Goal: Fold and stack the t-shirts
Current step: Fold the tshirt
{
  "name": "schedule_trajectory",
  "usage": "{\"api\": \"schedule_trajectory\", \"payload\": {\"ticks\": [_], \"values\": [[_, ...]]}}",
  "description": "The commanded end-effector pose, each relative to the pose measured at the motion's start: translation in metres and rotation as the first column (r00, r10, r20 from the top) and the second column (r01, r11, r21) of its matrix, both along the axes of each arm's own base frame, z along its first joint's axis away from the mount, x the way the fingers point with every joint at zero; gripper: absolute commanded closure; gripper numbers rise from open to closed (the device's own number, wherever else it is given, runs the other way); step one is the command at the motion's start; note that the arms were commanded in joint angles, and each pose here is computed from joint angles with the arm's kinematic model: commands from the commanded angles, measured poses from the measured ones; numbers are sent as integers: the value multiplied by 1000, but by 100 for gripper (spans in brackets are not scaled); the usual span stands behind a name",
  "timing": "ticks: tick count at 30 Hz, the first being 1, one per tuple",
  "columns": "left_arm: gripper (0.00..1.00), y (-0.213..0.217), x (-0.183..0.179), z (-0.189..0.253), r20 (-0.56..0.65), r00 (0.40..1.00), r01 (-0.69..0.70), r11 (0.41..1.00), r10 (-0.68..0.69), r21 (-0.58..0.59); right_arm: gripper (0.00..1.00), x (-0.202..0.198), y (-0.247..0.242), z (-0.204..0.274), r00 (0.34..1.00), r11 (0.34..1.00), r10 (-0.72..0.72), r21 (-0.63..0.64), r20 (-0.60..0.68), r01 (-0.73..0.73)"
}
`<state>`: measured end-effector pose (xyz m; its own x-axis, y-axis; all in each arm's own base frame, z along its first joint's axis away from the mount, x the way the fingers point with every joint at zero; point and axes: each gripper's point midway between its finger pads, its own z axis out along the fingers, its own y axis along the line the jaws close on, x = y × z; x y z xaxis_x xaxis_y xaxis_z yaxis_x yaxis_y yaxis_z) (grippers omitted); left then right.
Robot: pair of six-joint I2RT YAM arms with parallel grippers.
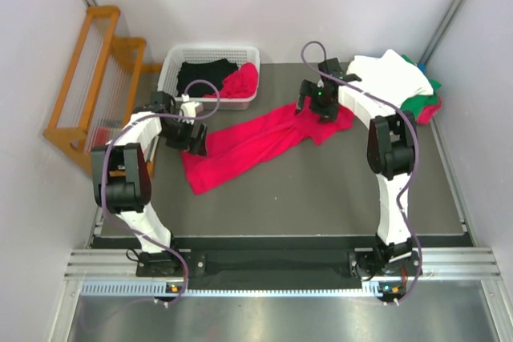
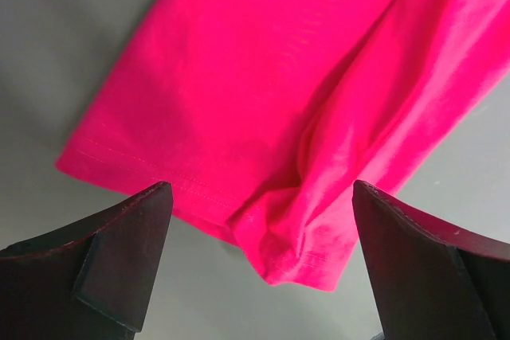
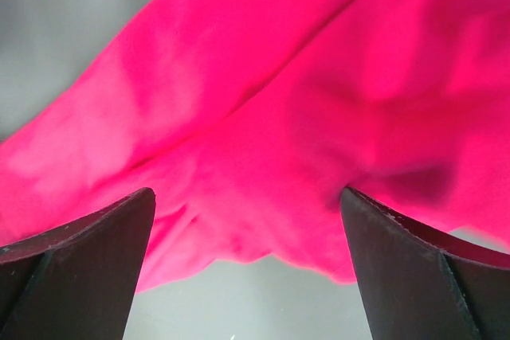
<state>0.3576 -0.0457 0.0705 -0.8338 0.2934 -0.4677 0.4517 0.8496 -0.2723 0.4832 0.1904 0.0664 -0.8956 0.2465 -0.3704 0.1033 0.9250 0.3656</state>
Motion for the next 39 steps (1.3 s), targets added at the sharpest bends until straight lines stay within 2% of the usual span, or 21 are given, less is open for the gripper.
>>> {"api": "schedule_trajectory", "payload": {"ticks": [1, 6, 13, 16, 18, 21, 23, 24, 27, 30, 34, 37, 38, 39], "values": [[1, 8, 5, -15, 5, 1000, -24, 1000, 24, 19, 0, -15, 42, 58, 982, 993, 115, 12, 151, -118], [1, 25, 12, -28, 2, 998, -70, 997, 70, 33, 0, -47, 63, 70, 968, 982, 181, 17, 176, -187], [2, 33, 7, -48, -47, 995, -85, 996, 87, 38, 1, -82, 66, 45, 972, 976, 210, 29, 106, -214], [2, 31, 1, -44, -47, 996, -80, 996, 81, 31, 0, -103, 85, 44, 959, 960, 266, 60, 98, -273], [2, 30, -5, -43, -47, 996, -75, 997, 77, 35, 0, -121, 101, 46, 937, 938, 335, 54, 98, -341], [2, 31, -13, -41, -50, 996, -73, 997, 75, 38, 0, -180, 163, 40, 839, 840, 538, 34, 82, -542], [2, 32, -13, -37, -40, 995, -90, 995, 91, 34, 0, -206, 181, 34, 782, 783, 622, -17, 51, -622], [2, 29, -12, -27, -21, 994, -107, 994, 107, 1, 0, -224, 202, 32, 736, 738, 674, -50, 56, -672], [1, 33, -1, 5, 59, 982, -177, 982, 181, -73, 0, -249, 223, 27, 659, 657, 751, -144, 39, -740], [1, 36, 9, 48, 180, 956, -215, 972, 230, -99, 0, -259, 229, 29, 620, 613, 783, -216, 42, -760], [1, 23, 14, 124, 322, 916, -184, 965, 238, -189, 0, -255, 224, 33, 621, 614, 781, -269, 67, -742], [1, 21, 13, 182, 435, 860, -186, 957, 268, -223, 0, -248, 224, 36, 624, 625, 772, -331, 123, -707], [1, 24, 12, 208, 501, 810, -209, 948, 305, -239, 0, -243, 223, 33, 629, 628, 766, -370, 135, -685], [1, 31, 13, 217, 536, 771, -254, 938, 343, -236, 0, -245, 228, 32, 618, 619, 773, -385, 143, -685]]}}
